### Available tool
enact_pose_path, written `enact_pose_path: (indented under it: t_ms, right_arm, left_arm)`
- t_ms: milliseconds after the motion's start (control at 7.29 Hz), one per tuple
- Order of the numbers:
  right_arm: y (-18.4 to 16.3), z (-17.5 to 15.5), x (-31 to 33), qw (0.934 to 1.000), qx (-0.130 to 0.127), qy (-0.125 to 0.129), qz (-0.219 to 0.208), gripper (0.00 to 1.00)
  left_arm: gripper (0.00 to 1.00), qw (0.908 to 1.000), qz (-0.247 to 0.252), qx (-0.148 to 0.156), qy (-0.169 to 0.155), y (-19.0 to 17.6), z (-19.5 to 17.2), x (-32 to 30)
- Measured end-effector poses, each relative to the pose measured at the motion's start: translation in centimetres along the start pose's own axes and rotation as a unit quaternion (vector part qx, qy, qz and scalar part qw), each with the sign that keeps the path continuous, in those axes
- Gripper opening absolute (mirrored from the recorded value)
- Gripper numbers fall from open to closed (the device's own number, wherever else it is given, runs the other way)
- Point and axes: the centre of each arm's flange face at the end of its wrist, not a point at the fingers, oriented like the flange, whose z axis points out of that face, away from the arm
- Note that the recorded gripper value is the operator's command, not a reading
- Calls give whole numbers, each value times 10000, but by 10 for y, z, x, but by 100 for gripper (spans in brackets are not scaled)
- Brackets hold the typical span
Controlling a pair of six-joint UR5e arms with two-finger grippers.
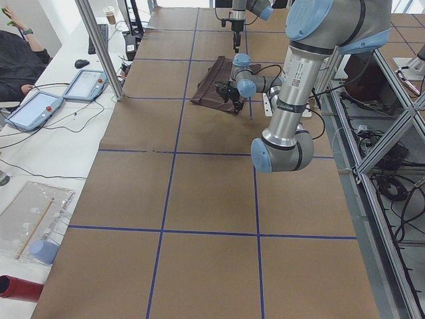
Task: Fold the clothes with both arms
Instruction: 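Move the left gripper to the shirt's edge while the right gripper repositions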
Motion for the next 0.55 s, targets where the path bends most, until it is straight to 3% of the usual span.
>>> enact_pose_path:
  t_ms: [549]
  right_arm:
    - [-7, 0, -1, 10000, 74, -5, 25, 100]
  left_arm:
    - [85, 9997, -210, 44, -147, 9, 21, 4]
